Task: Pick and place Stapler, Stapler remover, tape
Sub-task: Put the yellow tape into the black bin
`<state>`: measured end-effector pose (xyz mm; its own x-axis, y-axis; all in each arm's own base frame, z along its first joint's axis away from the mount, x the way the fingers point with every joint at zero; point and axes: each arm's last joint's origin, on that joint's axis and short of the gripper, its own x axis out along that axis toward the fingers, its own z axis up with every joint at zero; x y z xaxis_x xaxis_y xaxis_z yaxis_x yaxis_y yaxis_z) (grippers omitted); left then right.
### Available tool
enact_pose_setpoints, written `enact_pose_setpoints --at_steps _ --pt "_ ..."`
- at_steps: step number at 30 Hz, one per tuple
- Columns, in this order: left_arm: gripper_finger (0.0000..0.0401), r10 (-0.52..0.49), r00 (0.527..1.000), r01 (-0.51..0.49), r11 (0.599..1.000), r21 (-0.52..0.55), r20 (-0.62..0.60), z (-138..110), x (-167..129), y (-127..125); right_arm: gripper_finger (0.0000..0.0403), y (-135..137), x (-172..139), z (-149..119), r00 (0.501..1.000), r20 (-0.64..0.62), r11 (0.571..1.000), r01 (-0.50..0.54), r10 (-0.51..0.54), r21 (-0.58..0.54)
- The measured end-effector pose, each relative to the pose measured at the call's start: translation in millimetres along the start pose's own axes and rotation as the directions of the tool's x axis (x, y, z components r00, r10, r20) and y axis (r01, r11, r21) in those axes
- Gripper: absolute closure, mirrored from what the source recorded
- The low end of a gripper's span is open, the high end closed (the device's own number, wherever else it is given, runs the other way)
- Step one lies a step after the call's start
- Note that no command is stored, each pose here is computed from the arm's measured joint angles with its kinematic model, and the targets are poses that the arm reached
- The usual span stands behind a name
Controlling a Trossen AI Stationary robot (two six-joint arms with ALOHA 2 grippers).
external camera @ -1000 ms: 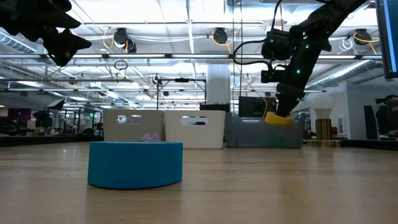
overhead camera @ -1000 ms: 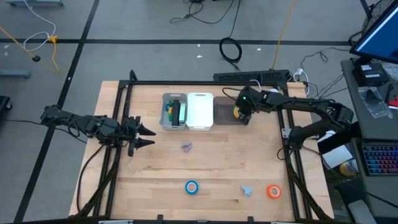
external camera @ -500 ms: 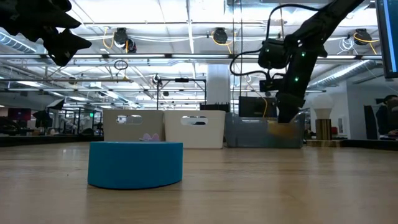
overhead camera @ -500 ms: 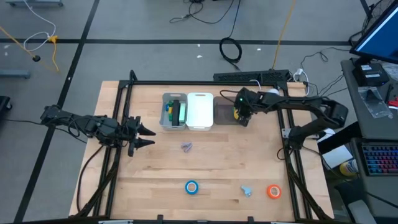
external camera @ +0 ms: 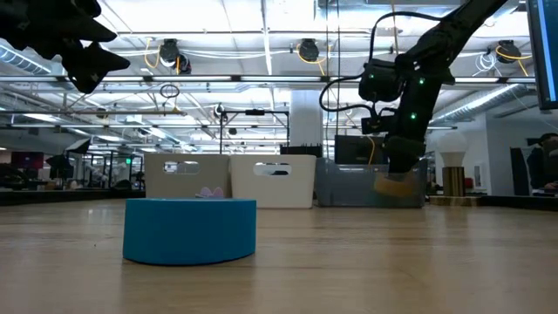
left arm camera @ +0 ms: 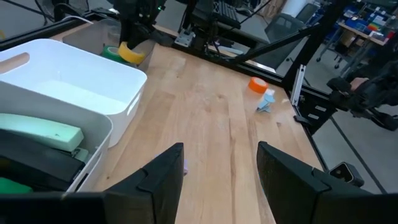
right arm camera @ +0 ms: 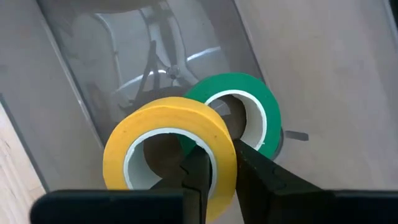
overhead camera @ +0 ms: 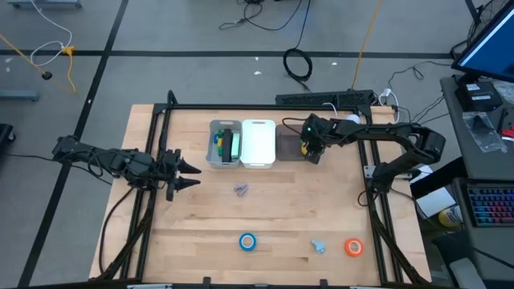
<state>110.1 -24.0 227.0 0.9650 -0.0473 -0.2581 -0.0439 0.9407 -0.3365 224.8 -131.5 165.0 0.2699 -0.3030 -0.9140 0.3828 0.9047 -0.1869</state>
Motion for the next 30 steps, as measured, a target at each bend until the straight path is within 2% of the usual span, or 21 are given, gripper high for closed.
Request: enact_pose_setpoints --at_steps 18,30 --pt "0.0199 0.003 1.000 -0.004 1.000 -0.002 -0.008 -0.8 0.0 0.4 0.0309 -0.2 -2.3 1.0 1.000 0.026 1.000 -0.001 0.001 -0.012" --pt "0.0199 0.012 1.000 -0.012 1.000 -0.004 -0.009 -1.1 -0.1 0.7 0.0231 -0.5 -7.0 -1.0 1.000 0.019 1.000 -0.001 0.001 -0.020"
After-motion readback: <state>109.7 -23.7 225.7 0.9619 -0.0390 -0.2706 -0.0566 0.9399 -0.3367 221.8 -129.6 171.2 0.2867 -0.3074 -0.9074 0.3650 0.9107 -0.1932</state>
